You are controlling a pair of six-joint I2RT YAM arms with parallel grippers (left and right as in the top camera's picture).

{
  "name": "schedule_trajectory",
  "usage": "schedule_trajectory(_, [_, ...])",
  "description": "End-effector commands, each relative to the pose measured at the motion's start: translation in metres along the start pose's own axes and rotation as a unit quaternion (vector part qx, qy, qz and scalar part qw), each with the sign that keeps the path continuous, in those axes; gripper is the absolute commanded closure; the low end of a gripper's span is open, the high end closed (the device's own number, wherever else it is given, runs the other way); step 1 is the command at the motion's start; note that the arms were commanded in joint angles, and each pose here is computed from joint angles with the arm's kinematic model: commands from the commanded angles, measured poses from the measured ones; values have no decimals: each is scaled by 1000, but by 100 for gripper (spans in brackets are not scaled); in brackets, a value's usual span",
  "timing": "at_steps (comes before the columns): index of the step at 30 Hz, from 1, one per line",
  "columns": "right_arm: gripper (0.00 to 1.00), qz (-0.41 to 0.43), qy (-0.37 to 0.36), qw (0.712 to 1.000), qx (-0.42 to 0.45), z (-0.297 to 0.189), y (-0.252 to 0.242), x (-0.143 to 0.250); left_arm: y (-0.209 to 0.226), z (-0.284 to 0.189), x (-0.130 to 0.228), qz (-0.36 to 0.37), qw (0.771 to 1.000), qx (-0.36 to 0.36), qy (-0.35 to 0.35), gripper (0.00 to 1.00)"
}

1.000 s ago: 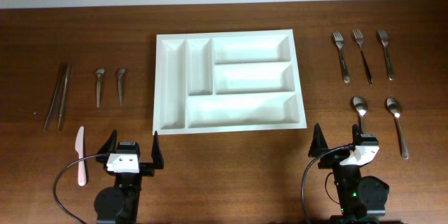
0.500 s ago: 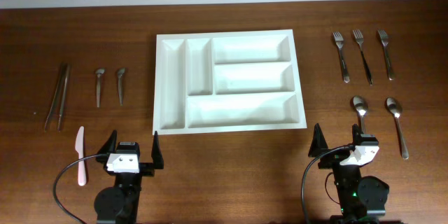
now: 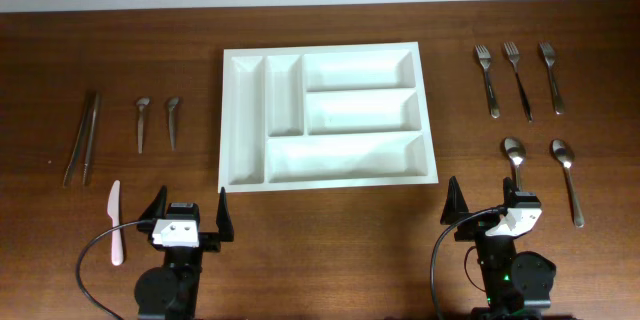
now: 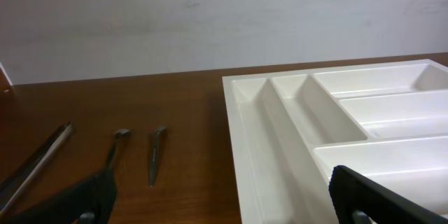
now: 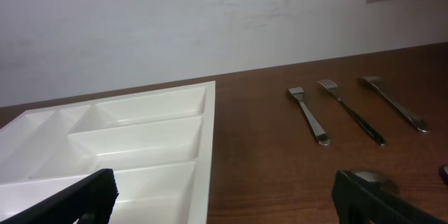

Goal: Pack container

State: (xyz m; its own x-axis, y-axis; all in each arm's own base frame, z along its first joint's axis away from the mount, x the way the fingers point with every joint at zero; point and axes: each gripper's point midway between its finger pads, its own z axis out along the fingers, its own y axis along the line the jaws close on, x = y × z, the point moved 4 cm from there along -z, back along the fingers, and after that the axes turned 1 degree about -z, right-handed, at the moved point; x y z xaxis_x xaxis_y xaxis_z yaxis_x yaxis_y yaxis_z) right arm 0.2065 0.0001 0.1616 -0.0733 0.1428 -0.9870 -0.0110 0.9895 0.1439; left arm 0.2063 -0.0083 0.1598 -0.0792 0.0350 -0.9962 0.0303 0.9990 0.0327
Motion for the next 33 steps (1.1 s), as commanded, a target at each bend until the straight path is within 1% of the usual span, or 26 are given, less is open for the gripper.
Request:
schedule_trajectory(1, [2,2,2,1000,-3,0,1,2,1,0,0,-5,1000,-1,0,1])
schedule_trajectory(20, [1,2,3,1000,-7,0,1,2,1,0,0,-5,1000,-1,0,1])
schedule_trajectory(23, [1,3,10,1000,10,1,-3,5,1,0,0,-5,1000,-1,0,1])
schedule_trajectory(28, [1,6,30,1000,-1,2,0,9,1,0,1,-5,1000,-1,0,1])
schedule_trajectory(31, [1,0,37,999,5,2,0,-5,1,0,0,-5,1000,-1,0,1])
schedule_trajectory(33, [1,-9,54,998,30,1,-4,-16,1,0,0,-5,1000,-1,0,1])
